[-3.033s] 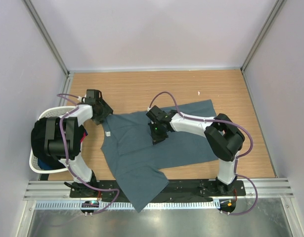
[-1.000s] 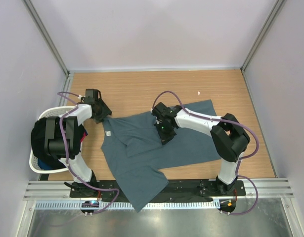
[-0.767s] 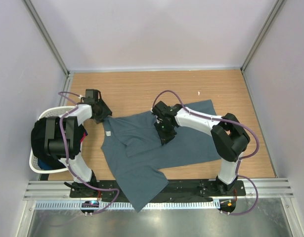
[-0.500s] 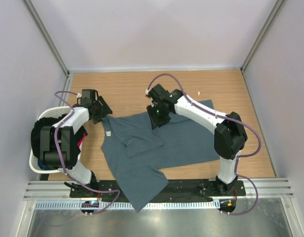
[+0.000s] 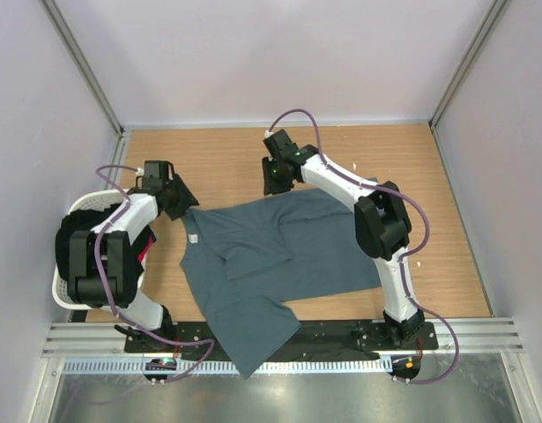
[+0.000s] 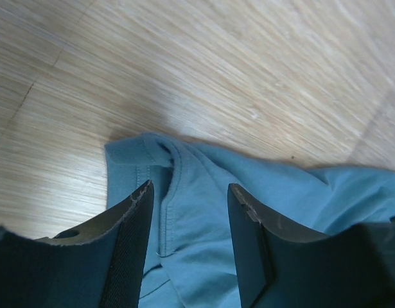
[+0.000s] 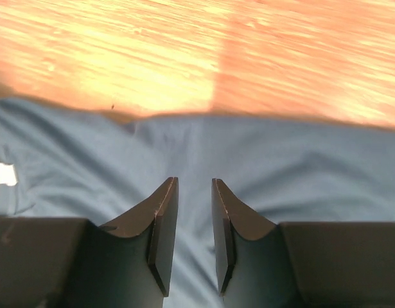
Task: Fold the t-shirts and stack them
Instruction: Fold the tshirt
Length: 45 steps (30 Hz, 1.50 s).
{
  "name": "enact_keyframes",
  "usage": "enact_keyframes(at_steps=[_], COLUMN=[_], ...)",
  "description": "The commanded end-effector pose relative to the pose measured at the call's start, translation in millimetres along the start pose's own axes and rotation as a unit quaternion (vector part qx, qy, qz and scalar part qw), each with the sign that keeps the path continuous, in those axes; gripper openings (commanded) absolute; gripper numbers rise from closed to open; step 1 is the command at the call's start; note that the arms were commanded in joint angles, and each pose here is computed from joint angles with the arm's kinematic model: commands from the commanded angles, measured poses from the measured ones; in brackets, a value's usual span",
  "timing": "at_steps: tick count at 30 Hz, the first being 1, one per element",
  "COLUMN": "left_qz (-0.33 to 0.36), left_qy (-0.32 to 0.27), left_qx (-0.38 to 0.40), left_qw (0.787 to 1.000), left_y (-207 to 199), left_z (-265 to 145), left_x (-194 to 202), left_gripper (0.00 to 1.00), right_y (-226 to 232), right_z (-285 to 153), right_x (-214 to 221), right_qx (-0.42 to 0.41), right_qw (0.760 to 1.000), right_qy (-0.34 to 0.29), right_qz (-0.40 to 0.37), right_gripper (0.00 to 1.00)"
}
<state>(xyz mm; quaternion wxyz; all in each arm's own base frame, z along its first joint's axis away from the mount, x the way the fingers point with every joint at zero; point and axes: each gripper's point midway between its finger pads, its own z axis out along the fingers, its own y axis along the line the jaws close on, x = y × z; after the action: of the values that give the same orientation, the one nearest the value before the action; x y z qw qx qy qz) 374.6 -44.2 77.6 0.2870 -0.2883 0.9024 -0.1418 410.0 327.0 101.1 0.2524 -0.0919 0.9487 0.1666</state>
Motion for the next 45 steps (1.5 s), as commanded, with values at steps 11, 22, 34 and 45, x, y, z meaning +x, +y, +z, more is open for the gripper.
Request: enact_keyframes(at_steps=[11,22,34,45], left_qz=[0.002,0.002,-0.026,-0.046], left_qy=[0.025,0.021,-0.006,0.013], left_qx=[0.001,0.005,-0.01,-0.035], left_qw=[1.0,1.0,1.0,0.998], left_y=[5.1,5.6,22.4,48.1], left_z=[28.8,29.8,-2.8,-7.6], left_x=[7.9,9.0,8.7,34.8], left_gripper=[0.38,0.0,0.0,0.0], right_y=[21.0,1.9,-16.6,-30.5], right_z=[40.7,62.4,76.8,83.9], right_x=[-15.0,-4.4,11.0,18.2], right_qx=[-0.022,0.018,0.056,0.084], right_qw=[0.999,0.999,0.998,0.996], right_qy=[-0.042,-0.041,-0.029,-0.023], right_qz=[-0.004,0.004,0.012,0.027], right_gripper=[0.31,0.29,0.26,0.25])
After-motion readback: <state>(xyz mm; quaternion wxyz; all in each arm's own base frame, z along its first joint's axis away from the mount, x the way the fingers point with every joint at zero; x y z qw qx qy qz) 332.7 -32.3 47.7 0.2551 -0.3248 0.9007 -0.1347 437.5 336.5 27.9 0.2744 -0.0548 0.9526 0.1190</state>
